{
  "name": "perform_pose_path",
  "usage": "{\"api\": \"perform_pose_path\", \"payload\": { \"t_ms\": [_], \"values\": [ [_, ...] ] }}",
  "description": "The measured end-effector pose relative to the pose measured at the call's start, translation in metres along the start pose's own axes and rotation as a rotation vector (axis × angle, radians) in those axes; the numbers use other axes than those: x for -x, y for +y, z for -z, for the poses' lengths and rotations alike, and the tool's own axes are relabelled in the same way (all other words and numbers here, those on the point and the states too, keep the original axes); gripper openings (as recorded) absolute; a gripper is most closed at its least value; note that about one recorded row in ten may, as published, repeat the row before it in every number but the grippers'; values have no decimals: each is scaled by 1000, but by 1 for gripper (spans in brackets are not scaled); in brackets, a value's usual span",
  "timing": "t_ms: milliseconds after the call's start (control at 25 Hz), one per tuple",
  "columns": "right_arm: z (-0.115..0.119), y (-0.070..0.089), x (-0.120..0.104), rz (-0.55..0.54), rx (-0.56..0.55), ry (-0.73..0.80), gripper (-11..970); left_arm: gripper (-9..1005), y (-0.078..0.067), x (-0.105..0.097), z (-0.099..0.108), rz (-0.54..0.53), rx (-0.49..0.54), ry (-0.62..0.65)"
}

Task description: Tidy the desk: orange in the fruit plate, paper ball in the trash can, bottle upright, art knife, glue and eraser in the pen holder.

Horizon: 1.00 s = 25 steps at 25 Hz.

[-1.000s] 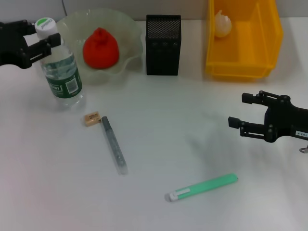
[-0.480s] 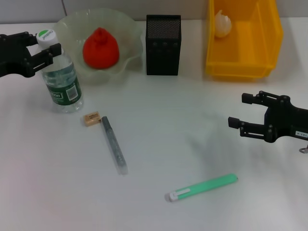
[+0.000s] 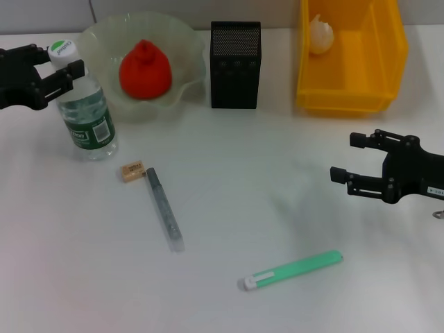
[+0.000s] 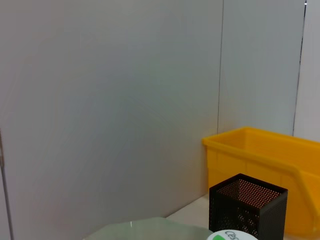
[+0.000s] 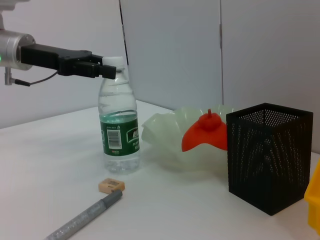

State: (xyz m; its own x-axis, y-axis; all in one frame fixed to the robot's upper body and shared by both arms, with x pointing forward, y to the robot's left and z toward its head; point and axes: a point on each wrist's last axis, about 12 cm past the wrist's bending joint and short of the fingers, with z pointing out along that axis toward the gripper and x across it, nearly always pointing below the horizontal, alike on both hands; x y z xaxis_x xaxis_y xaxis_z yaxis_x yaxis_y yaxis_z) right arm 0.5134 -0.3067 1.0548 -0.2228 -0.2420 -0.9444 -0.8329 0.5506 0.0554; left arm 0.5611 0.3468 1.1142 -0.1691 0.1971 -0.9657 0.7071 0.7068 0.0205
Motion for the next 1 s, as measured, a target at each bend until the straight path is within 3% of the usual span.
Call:
{"api": "perform_pose_path", "payload": {
  "t_ms": [480,560,600,680,720,760,840,880,920,960,1000],
  "values": [
    [0,-1,1,2,0,1,786,575,0,-3,4,17,29,-15],
    [0,-1,1,3,0,1,786,728,-1,-1,4,16,18,-25],
    [0,-1,1,3,-1,1,786,805,-2,5,7,24,0,-68],
    [0,-1,0,3,-1,1,786,806,-1,24,22,68,-41,-221],
    [0,-1,0,3,-1,1,786,807,-1,24,22,68,-41,-221],
    [0,-1,1,4,0,1,786,807,0,37,35,105,-99,-305],
    [-1,-1,2,6,2,-1,786,807,-2,41,39,121,-138,-329],
    [-2,-2,3,6,3,-2,786,807,-7,48,46,138,-233,-347],
    [-2,-2,3,6,3,-2,786,806,-7,48,46,138,-233,-347],
    [-3,-2,3,6,6,-4,786,806,-16,49,48,143,-330,-332],
    [-3,-2,3,6,6,-4,786,806,-16,49,48,143,-330,-332]
  ]
}}
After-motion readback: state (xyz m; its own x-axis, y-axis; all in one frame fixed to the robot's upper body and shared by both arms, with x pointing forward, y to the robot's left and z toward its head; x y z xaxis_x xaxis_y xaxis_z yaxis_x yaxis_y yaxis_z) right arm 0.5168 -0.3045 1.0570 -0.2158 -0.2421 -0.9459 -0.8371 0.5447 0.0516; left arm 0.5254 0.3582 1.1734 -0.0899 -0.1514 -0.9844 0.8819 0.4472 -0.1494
